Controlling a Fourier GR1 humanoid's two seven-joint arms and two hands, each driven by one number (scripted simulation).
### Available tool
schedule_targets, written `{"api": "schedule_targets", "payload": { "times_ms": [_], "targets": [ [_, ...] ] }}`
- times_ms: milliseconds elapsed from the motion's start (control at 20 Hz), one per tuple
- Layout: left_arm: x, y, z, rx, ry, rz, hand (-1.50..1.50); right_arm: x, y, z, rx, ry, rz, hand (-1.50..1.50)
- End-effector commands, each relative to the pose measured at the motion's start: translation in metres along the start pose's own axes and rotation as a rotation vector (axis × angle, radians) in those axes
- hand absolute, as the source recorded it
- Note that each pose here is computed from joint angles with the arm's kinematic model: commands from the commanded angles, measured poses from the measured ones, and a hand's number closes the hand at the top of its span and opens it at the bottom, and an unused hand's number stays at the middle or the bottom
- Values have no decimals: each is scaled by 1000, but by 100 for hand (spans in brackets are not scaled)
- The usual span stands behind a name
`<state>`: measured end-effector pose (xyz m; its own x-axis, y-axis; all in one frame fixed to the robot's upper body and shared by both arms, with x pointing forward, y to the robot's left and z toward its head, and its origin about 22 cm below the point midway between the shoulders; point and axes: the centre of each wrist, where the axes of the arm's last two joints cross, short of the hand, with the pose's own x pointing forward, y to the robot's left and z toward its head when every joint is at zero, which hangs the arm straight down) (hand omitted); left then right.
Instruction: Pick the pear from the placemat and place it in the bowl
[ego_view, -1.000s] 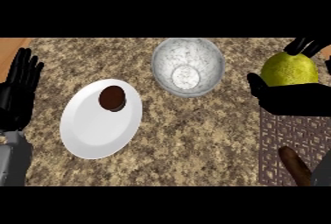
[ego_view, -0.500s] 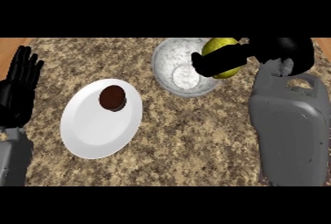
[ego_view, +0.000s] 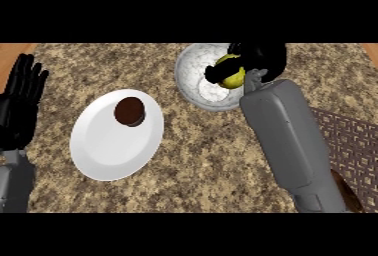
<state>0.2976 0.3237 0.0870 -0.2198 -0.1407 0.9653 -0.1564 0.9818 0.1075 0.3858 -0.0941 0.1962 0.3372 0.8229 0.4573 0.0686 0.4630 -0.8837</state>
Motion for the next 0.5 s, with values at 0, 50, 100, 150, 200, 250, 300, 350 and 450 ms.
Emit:
{"api": "schedule_targets", "payload": {
  "times_ms": [0,50,100,150,200,250,300,350,450],
  "targets": [
    [-16,4,7,2,15,-4,0,-7,27,-15,-18,131,-75,150],
    [1,-6,-7,14,-8,-18,0,-12,31,-27,-17,138,-78,-150],
    [0,-1,1,5,2,-1,0,-26,39,-34,-5,158,-126,-150],
    [8,1,-7,-6,-10,-18,0,-30,51,-27,6,151,-176,-150],
    [1,-15,-3,-10,7,1,0,-31,51,-38,-12,147,-214,-150],
    [-1,1,5,-19,2,3,0,-46,59,-41,-3,142,-260,-150],
    [7,-4,-4,-29,1,-7,0,-25,55,-39,-17,143,-308,-150],
    [8,-2,-4,7,-8,-14,0,-28,52,-38,-24,106,-361,-150],
    [-3,-8,0,-6,-4,1,0,-51,63,-45,-90,55,-424,-150]
  ]
}}
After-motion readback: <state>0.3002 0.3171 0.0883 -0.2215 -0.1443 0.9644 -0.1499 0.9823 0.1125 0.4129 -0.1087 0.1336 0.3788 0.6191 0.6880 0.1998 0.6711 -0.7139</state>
